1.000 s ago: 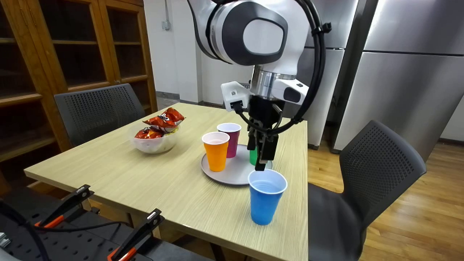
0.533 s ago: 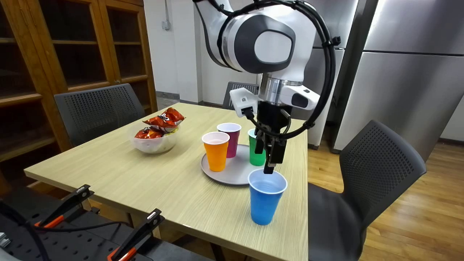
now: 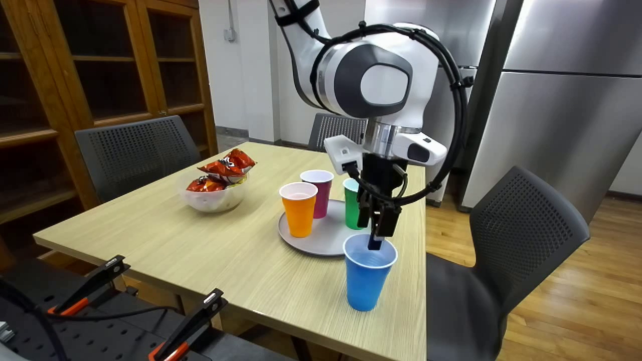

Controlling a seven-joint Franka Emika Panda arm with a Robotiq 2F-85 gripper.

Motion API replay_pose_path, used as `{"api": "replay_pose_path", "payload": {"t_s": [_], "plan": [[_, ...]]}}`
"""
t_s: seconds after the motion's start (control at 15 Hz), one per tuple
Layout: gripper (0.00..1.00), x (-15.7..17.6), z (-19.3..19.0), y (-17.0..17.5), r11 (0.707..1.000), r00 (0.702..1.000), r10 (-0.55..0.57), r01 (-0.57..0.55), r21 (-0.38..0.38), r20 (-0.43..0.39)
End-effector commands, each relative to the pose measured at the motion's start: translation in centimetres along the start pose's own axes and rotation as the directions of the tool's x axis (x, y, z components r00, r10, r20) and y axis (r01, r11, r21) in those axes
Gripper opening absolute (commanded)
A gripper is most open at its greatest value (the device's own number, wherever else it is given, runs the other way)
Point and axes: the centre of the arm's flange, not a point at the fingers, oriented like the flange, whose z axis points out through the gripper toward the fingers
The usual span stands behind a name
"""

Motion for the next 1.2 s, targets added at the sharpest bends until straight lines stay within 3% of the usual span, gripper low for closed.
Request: {"api": "replay_pose_path", "payload": {"t_s": [0.0,0.4,1.13], "plan": [[0.49,1.1,0.0,-0.4,1.0,1.0,0.025,-0.025,-0.006,0.013],[0.03,0.9,-0.3,-0.3,0.999,0.999,0.032,-0.032,-0.007,0.005],[0.01,-1.4,-3.3,-1.1,1.0,0.999,-0.002,0.003,0.019,-0.048]]}}
